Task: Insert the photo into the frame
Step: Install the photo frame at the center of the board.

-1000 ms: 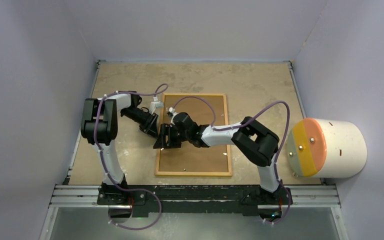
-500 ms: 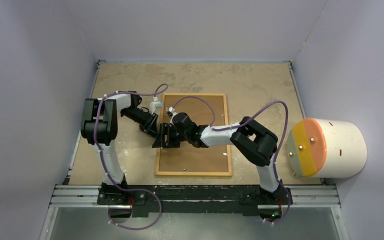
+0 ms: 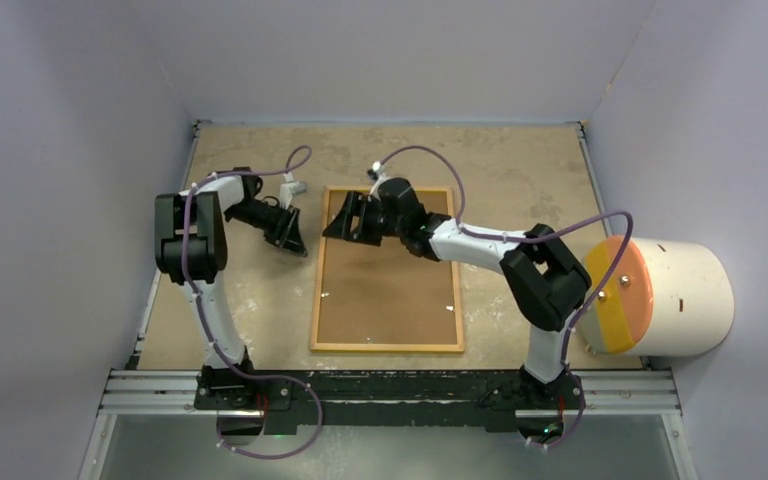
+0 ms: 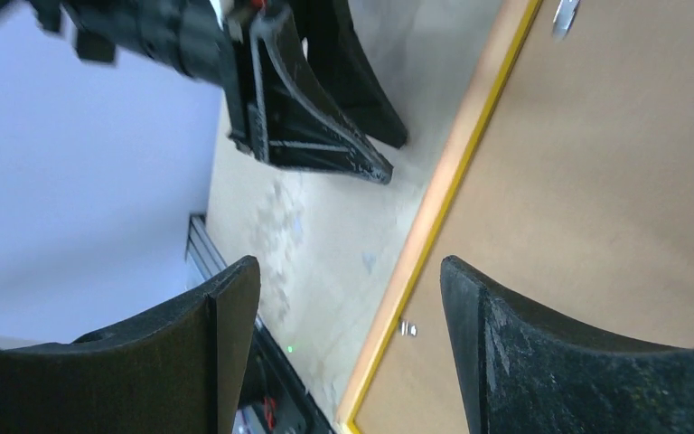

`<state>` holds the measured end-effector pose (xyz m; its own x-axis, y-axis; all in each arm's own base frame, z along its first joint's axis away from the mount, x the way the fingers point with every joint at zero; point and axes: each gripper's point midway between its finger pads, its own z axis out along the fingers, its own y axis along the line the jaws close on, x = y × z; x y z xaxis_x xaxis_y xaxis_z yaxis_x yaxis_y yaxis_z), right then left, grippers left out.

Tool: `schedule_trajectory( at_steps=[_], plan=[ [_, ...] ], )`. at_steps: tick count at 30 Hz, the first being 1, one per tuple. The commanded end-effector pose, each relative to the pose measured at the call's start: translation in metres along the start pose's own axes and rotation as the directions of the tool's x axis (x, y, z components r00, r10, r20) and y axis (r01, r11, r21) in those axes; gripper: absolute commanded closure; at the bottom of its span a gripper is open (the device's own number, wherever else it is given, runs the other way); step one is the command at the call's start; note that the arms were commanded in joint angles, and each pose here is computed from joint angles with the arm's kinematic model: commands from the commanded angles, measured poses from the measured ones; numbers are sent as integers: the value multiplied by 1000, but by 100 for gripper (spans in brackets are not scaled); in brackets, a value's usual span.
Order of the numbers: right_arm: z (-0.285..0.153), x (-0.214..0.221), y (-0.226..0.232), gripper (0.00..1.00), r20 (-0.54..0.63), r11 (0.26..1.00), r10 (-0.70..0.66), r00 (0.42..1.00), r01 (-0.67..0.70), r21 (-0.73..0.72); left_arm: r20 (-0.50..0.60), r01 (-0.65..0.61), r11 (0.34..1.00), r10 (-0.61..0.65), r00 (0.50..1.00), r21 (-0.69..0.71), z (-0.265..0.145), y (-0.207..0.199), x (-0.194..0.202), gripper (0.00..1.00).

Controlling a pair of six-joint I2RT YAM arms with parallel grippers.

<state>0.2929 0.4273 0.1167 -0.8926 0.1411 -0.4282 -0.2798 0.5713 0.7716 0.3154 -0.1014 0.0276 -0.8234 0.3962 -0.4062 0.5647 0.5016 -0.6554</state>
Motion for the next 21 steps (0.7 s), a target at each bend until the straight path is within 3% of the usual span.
schedule_trajectory(
  at_steps=[1,8,21],
  plan=[
    [-6,-51,5,25,79,1000,-27,997,28,-8,104,-5,1000,5,995,-2,-8,12,-35,62],
    [38,-91,-24,27,92,999,-22,996,17,52,138,46,998,-52,989,46,6,22,-50,61],
    [88,-92,-60,31,51,997,-2,999,-2,77,89,47,998,-51,995,46,30,26,-39,65]
  ],
)
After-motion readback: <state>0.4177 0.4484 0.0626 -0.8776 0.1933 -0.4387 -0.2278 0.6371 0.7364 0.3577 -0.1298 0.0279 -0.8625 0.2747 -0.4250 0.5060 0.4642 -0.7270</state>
